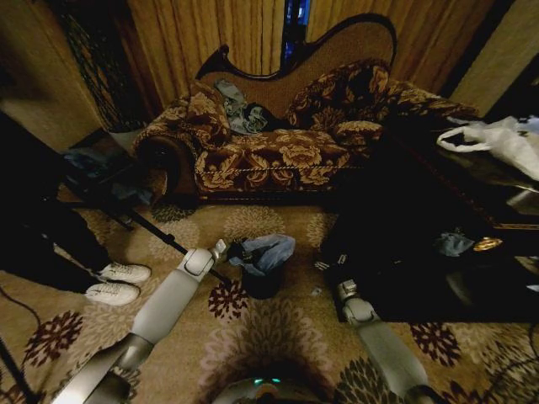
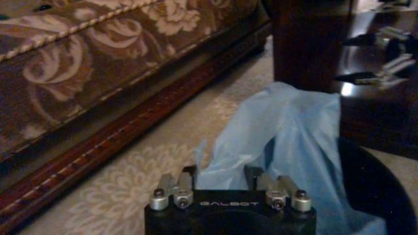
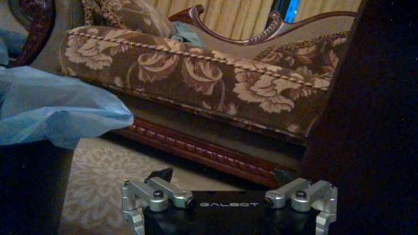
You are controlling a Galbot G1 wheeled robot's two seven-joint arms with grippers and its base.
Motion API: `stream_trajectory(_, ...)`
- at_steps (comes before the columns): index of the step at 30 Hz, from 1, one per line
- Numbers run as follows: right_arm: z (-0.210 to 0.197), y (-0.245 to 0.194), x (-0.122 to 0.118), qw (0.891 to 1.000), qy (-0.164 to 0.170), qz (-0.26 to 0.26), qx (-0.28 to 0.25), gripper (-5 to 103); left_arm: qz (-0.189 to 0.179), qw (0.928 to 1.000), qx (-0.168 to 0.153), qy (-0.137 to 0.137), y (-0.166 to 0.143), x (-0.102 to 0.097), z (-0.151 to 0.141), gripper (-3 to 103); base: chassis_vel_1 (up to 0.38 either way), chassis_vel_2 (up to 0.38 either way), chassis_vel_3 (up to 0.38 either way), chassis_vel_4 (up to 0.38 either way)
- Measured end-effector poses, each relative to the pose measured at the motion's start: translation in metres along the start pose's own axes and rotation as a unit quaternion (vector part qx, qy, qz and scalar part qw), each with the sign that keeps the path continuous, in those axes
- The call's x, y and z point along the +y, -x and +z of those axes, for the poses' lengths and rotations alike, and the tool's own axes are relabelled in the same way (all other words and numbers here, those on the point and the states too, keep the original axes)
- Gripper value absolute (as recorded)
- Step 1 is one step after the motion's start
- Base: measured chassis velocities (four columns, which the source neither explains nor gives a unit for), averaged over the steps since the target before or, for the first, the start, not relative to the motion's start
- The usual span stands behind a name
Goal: Place a garbage bag over the trash bin.
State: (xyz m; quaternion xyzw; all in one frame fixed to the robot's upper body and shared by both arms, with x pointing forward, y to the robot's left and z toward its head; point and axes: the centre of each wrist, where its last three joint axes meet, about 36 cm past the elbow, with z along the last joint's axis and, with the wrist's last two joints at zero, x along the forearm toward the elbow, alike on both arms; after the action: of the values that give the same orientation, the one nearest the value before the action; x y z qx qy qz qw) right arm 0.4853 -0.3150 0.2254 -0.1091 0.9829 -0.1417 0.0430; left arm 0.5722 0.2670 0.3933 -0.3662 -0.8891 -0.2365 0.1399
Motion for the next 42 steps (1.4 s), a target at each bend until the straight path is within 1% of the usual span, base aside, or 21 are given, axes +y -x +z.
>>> stream_trajectory(1,0.0,0.0,0.0,1.0,0.0,0.0,0.0,100,-0.005,1.0,-0.001,-0.003,0.001,0.0,0.001,46,0.0,0.0,0.0,0.0)
stream_trajectory(2,0.0,0.0,0.0,1.0,0.0,0.0,0.0,100,-0.005,1.0,-0.001,-0.003,0.001,0.0,0.001,46,0.0,0.0,0.0,0.0)
stream_trajectory(4,-0.001,0.0,0.002,1.0,0.0,0.0,-0.001,100,-0.017,0.9998,-0.004,-0.013,0.003,-0.001,0.002,35,0.0,0.0,0.0,0.0)
stream_trajectory(5,-0.001,0.0,0.002,1.0,0.0,0.0,-0.001,100,-0.017,0.9998,-0.004,-0.013,0.003,-0.001,0.002,35,0.0,0.0,0.0,0.0)
stream_trajectory(8,-0.003,0.002,0.005,1.0,0.001,-0.002,-0.005,100,-0.028,0.999,-0.013,-0.032,0.007,-0.003,0.001,19,0.0,0.0,0.0,0.0)
stream_trajectory(10,-0.003,0.002,0.005,1.0,0.002,-0.002,-0.005,100,-0.03,0.9988,-0.015,-0.035,0.007,-0.002,0.001,19,0.0,0.0,0.0,0.0)
stream_trajectory(12,-0.005,0.003,0.006,1.0,0.002,-0.002,-0.007,100,-0.039,0.9979,-0.02,-0.048,0.01,0.0,-0.001,8,0.0,0.0,0.0,0.0)
stream_trajectory(13,-0.005,0.003,0.006,1.0,0.002,-0.002,-0.007,100,-0.039,0.9979,-0.02,-0.048,0.01,0.0,-0.001,8,0.0,0.0,0.0,0.0)
stream_trajectory(14,-0.005,0.003,0.006,1.0,0.002,-0.002,-0.007,100,-0.041,0.9977,-0.021,-0.051,0.01,0.001,-0.002,3,0.0,0.0,0.0,0.0)
stream_trajectory(15,-0.005,0.003,0.007,1.0,0.001,-0.003,-0.007,100,-0.044,0.9973,-0.023,-0.054,0.011,0.002,-0.004,2,0.0,0.0,0.0,0.0)
stream_trajectory(19,-0.005,0.003,0.007,1.0,0.001,-0.003,-0.007,100,-0.049,0.9967,-0.024,-0.06,0.012,0.006,-0.008,0,0.0,0.0,0.0,0.0)
stream_trajectory(23,-0.005,0.002,0.007,1.0,0.001,-0.004,-0.007,100,-0.059,0.9954,-0.022,-0.073,0.013,0.011,-0.006,0,0.0,0.0,0.0,0.0)
stream_trajectory(24,-0.005,0.002,0.007,1.0,0.001,-0.003,-0.007,100,-0.063,0.9947,-0.021,-0.079,0.012,0.013,-0.005,0,0.0,0.0,0.0,0.0)
stream_trajectory(26,-0.007,0.003,0.007,1.0,0.006,-0.002,-0.011,100,-0.075,0.9919,-0.017,-0.101,0.011,0.018,0.001,0,0.0,0.0,0.0,0.0)
stream_trajectory(27,-0.007,0.003,0.007,1.0,0.006,-0.002,-0.011,100,-0.075,0.9919,-0.017,-0.101,0.011,0.018,0.001,0,0.0,0.0,0.0,0.0)
stream_trajectory(28,-0.009,0.004,0.008,1.0,0.01,-0.001,-0.011,100,-0.082,0.9898,-0.016,-0.115,0.011,0.02,0.004,0,0.0,0.0,0.0,0.0)
stream_trajectory(29,-0.012,0.006,0.009,1.0,0.016,-0.001,-0.011,100,-0.095,0.9857,-0.015,-0.138,0.012,0.024,0.007,0,0.0,0.0,0.0,0.0)
stream_trajectory(36,-0.012,0.006,0.01,1.0,0.017,-0.002,-0.012,100,-0.107,0.9804,-0.014,-0.165,0.023,0.031,0.008,0,0.0,0.0,0.0,0.0)
stream_trajectory(38,-0.012,0.006,0.01,1.0,0.016,-0.002,-0.012,100,-0.107,0.9782,-0.007,-0.178,0.027,0.032,0.015,0,0.0,0.0,0.0,0.0)
stream_trajectory(40,-0.012,0.006,0.009,1.0,0.016,-0.003,-0.012,100,-0.107,0.9776,-0.005,-0.181,0.028,0.031,0.018,0,0.0,0.0,0.0,0.0)
stream_trajectory(42,-0.012,0.006,0.009,1.0,0.016,-0.003,-0.012,100,-0.104,0.9754,0.002,-0.194,0.03,0.028,0.029,0,0.0,0.0,0.0,0.0)
